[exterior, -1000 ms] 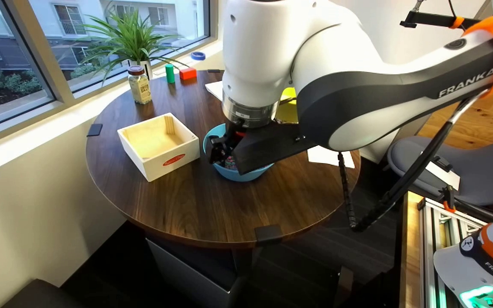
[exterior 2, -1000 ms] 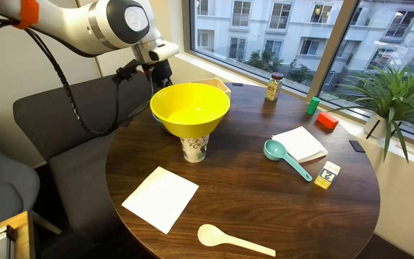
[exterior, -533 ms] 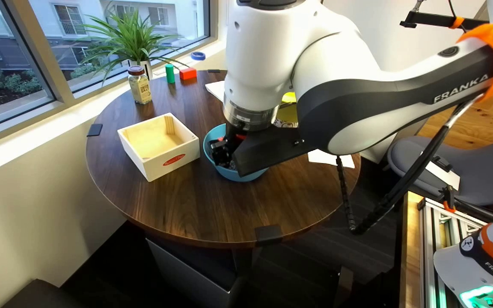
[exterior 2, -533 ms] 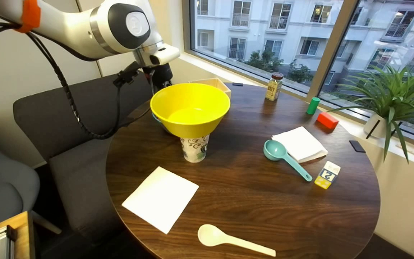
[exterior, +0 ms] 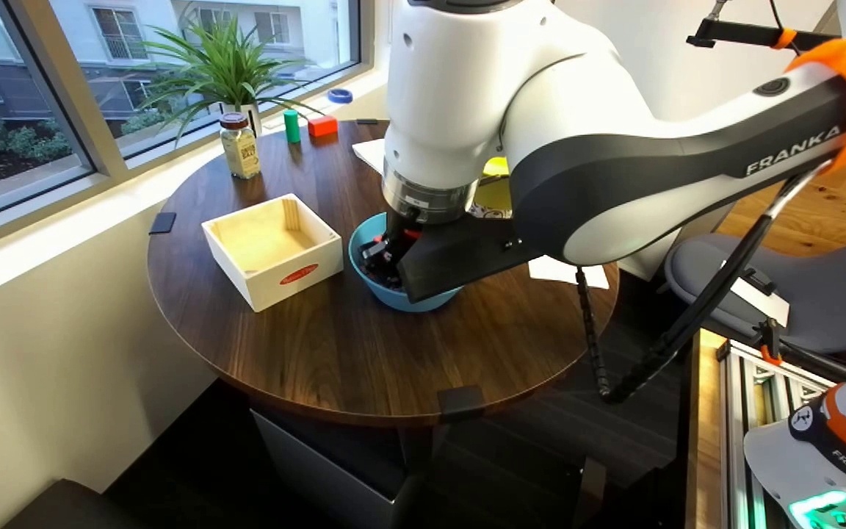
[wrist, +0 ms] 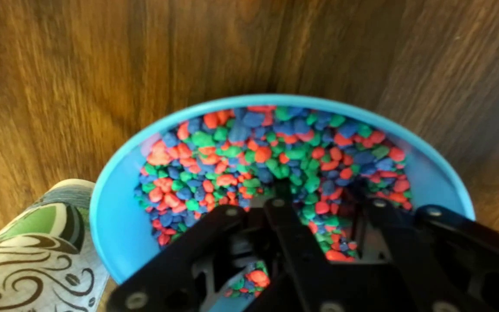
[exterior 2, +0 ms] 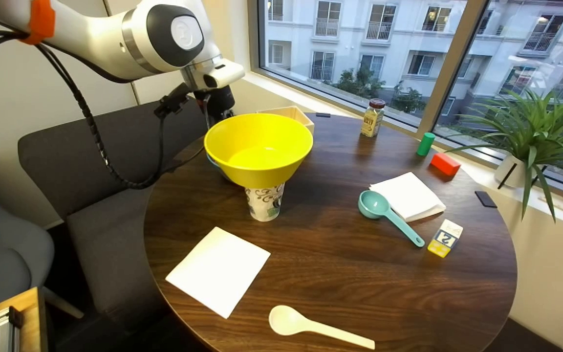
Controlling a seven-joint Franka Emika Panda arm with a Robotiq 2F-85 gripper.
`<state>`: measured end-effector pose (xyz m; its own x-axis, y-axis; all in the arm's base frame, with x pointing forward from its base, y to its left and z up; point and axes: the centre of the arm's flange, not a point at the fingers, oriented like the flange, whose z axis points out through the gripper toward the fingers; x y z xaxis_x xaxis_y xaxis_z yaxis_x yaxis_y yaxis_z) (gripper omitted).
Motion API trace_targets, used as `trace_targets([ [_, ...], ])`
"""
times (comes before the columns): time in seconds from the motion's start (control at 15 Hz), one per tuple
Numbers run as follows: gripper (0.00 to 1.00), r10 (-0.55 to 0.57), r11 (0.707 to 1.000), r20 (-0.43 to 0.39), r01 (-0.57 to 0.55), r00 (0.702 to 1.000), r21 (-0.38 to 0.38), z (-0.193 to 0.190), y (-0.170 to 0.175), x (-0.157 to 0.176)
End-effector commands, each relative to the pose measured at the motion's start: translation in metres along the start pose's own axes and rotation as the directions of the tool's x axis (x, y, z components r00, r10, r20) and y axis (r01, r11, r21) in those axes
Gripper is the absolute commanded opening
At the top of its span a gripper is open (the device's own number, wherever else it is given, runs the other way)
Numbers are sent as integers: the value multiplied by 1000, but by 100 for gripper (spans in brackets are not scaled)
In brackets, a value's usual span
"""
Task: Put the yellow bowl on the paper cup and then put some of the contents of the blue bowl into the yellow bowl
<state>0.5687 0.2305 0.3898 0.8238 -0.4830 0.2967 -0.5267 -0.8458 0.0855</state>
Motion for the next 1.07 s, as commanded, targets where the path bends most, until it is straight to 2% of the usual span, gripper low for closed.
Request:
trace_targets([
  [0.0, 1, 13, 1000, 6, -14, 1000, 16, 2, -1, -5],
  [0.33, 3, 13, 1000, -7, -13, 1000, 27, -13, -3, 0],
  [1.0, 3, 33, 994, -72, -25, 997, 102, -84, 0, 20],
])
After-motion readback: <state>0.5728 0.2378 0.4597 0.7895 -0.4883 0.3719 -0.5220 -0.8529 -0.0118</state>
